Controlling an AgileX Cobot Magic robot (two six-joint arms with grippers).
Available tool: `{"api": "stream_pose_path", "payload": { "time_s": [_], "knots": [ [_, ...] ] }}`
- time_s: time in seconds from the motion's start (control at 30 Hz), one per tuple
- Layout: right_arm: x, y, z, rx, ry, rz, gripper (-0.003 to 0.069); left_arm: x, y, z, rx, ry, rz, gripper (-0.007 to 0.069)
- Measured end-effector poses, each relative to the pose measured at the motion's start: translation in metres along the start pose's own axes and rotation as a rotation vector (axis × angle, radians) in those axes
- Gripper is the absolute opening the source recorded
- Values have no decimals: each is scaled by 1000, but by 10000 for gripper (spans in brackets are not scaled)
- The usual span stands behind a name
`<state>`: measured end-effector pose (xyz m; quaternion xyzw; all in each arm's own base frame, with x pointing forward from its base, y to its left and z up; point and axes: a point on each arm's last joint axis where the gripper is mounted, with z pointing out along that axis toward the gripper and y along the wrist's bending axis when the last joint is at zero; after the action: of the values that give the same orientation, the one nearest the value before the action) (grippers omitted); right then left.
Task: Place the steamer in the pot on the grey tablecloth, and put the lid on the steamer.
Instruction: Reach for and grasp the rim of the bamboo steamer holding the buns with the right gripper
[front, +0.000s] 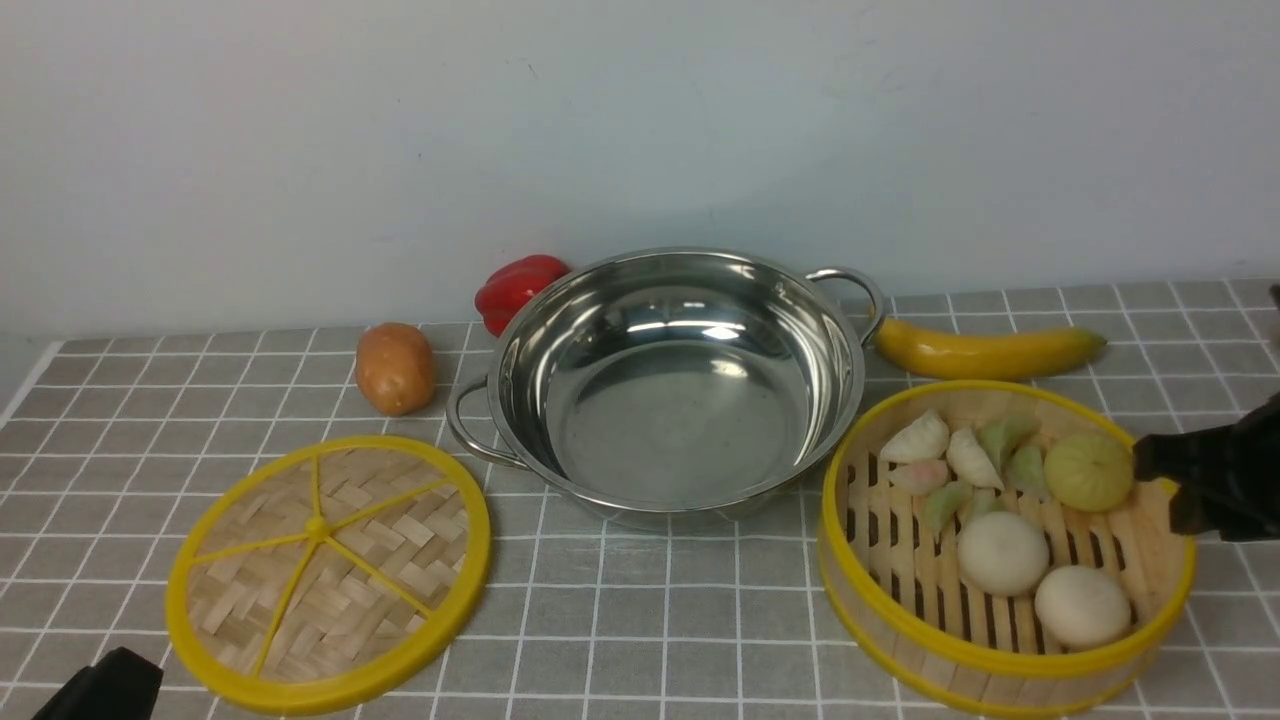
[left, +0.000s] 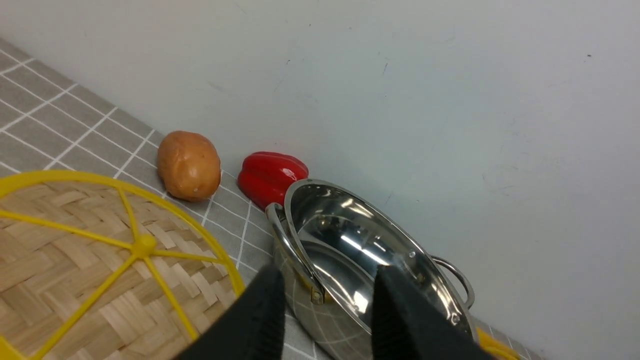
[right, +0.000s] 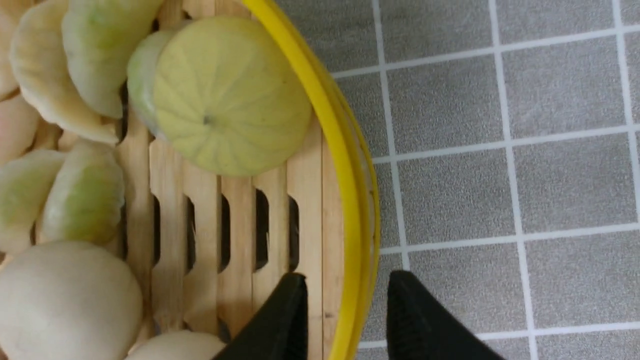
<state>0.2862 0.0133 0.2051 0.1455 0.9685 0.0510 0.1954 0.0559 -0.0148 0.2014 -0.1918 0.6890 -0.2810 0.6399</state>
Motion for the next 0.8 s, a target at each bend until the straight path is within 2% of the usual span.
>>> {"api": "stream_pose_path", "payload": {
  "time_s": [0.27, 0.47, 0.57, 0.63, 0.67, 0.7, 0.73, 0.8],
  "knots": [
    [-3, 0, 3, 2, -25, -10, 244, 1, 0, 0, 2, 8, 3, 243],
    [1, -2, 30, 31, 55, -10, 244, 1, 0, 0, 2, 8, 3, 243],
    [3, -3, 43, 43, 90, -8, 218, 1, 0, 0, 3, 8, 3, 243],
    [3, -3, 46, 46, 103, -8, 137, 1, 0, 0, 3, 8, 3, 243],
    [4, -3, 45, 47, 105, -8, 130, 1, 0, 0, 3, 8, 3, 243],
    [4, -4, 45, 55, 114, -17, 78, 1, 0, 0, 3, 8, 3, 243],
    [5, -5, 45, 73, 122, -50, 56, 1, 0, 0, 3, 8, 3, 243],
    [8, -6, 39, 86, 159, -107, 59, 1, 0, 0, 3, 9, 3, 243]
  ]
}}
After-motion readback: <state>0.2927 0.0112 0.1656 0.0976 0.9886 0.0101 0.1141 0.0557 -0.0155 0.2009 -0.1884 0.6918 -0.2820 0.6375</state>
